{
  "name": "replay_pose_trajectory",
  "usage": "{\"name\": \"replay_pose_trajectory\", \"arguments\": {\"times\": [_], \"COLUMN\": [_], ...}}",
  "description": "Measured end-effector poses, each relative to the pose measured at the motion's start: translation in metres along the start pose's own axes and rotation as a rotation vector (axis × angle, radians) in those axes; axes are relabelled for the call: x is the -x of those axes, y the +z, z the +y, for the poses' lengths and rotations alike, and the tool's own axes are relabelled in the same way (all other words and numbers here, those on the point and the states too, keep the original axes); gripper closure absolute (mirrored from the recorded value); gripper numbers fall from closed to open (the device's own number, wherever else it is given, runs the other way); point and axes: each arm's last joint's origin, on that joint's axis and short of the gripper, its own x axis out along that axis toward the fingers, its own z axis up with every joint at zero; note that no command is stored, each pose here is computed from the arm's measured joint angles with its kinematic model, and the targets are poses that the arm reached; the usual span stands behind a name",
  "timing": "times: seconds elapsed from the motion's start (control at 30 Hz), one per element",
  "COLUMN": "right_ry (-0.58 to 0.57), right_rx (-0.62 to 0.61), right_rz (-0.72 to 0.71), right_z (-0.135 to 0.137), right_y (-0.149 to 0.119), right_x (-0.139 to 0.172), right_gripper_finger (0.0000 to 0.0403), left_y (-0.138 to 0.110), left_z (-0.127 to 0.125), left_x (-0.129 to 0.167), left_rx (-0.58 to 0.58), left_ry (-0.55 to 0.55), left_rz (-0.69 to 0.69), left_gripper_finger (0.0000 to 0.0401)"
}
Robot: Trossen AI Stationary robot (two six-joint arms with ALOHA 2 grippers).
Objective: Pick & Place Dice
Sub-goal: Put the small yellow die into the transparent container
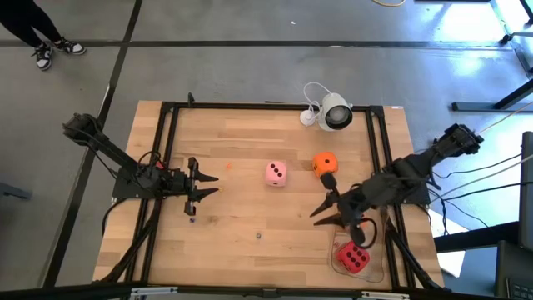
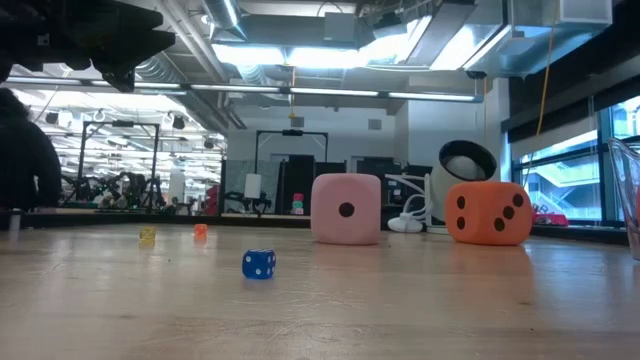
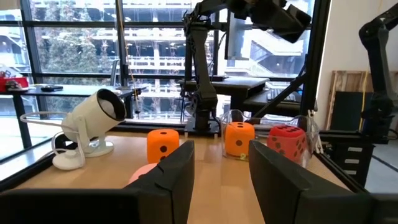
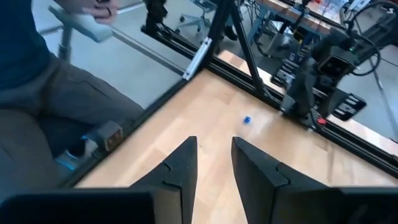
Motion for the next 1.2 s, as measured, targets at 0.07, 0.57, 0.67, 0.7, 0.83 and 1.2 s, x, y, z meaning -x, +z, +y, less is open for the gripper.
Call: {"name": "replay_pose_trajectory", "arguments": {"times": [0.07, 0.57, 0.67, 0.7, 0.83, 1.2], "right_ry": [-0.014, -0.076, -0.043, -0.019, 0.056, 0.084], "right_rx": [0.007, 0.050, 0.090, 0.108, 0.135, 0.037], "right_rz": [0.017, -0.087, -0.123, -0.136, -0.177, -0.217], "right_z": [-0.005, -0.053, -0.061, -0.064, -0.080, -0.117], "right_y": [-0.002, -0.010, -0.011, -0.012, -0.018, -0.056], "right_x": [0.000, 0.068, 0.072, 0.072, 0.072, 0.068], "right_gripper_finger": [0.0303, 0.0303, 0.0303, 0.0303, 0.0303, 0.0303], "left_y": [0.000, 0.005, 0.005, 0.005, 0.005, 0.005], "left_z": [0.000, 0.000, 0.000, 0.000, 0.000, 0.001], "left_x": [0.000, 0.000, 0.000, 0.000, 0.000, 0.000], "left_rx": [0.001, 0.031, 0.032, 0.032, 0.010, -0.005], "left_ry": [0.000, 0.002, 0.002, 0.003, 0.003, 0.041], "left_rz": [0.000, -0.041, -0.042, -0.042, -0.042, -0.038], "left_gripper_finger": [0.0258, 0.0258, 0.0258, 0.0258, 0.0258, 0.0258]}}
